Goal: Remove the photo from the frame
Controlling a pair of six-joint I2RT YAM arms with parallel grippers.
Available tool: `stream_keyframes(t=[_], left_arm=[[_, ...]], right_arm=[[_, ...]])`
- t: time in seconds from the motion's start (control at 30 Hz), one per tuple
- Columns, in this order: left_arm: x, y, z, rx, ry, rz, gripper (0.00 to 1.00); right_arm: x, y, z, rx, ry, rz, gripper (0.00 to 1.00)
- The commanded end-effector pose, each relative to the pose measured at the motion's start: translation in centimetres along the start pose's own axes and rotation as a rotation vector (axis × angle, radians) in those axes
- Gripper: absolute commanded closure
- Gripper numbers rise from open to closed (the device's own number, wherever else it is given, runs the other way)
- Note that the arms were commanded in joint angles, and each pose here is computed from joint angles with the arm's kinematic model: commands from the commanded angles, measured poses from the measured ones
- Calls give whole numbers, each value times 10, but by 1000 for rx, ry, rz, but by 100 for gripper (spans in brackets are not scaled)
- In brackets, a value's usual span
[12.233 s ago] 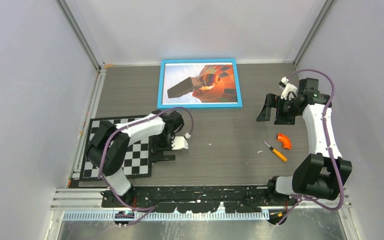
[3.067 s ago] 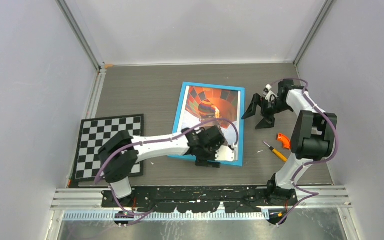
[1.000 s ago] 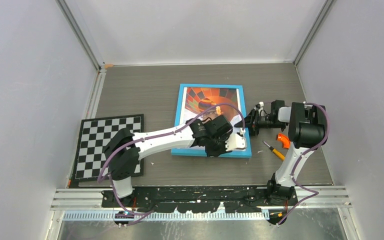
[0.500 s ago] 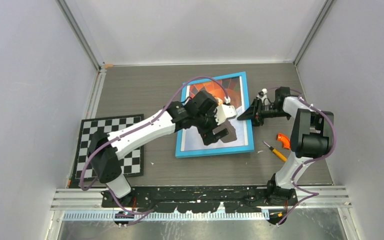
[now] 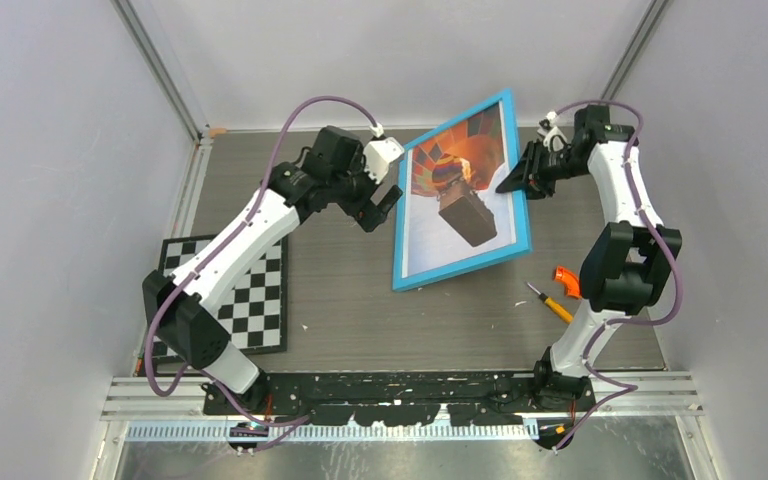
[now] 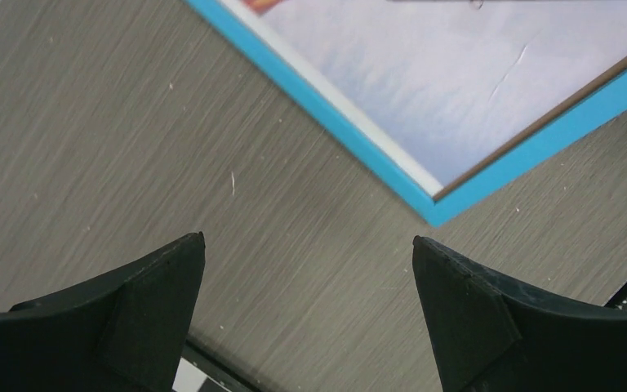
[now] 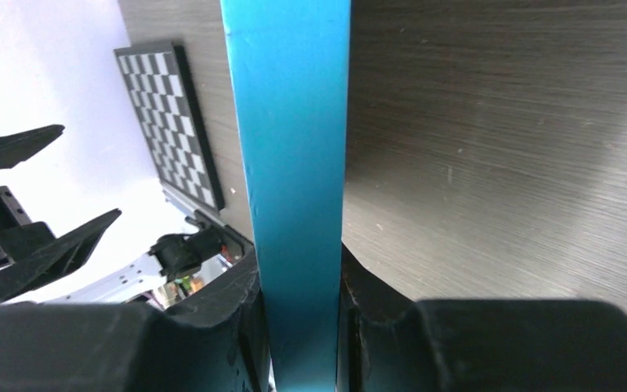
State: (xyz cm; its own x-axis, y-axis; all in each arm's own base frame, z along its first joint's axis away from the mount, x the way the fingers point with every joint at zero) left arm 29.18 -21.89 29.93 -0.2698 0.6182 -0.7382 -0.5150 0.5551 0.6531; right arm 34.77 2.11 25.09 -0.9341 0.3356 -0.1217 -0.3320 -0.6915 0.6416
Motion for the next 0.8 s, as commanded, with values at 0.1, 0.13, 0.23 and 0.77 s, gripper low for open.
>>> stream_keyframes(t=[0.1,0.13,0.23,0.77], left_arm=[[20,36,42,-67,239,9,0],[23,38,47,-74,267,7,0],[30,46,57,-90,333,0,0],[59,88,88,-244,561,-64,0]], right_arm=[[-6,28,37,118,177,-25,99],[-7,29,41,136,219,-35,99],[-9,34,57,189,348,-74,99],[-18,47,153,351,818,-328,99]])
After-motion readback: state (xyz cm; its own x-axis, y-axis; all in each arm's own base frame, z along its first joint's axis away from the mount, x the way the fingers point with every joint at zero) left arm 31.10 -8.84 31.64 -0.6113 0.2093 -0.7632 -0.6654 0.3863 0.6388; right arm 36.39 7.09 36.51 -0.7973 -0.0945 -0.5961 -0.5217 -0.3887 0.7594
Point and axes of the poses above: each gripper's point midway between its finger pads, its own y axis back along the fingers, its own z axis along the line the jaws close on, x = y × z, the point moved 8 cm from there along y, back along the fingers, and after that the axes turned 5 degrees about -y, right-handed, at the moved point
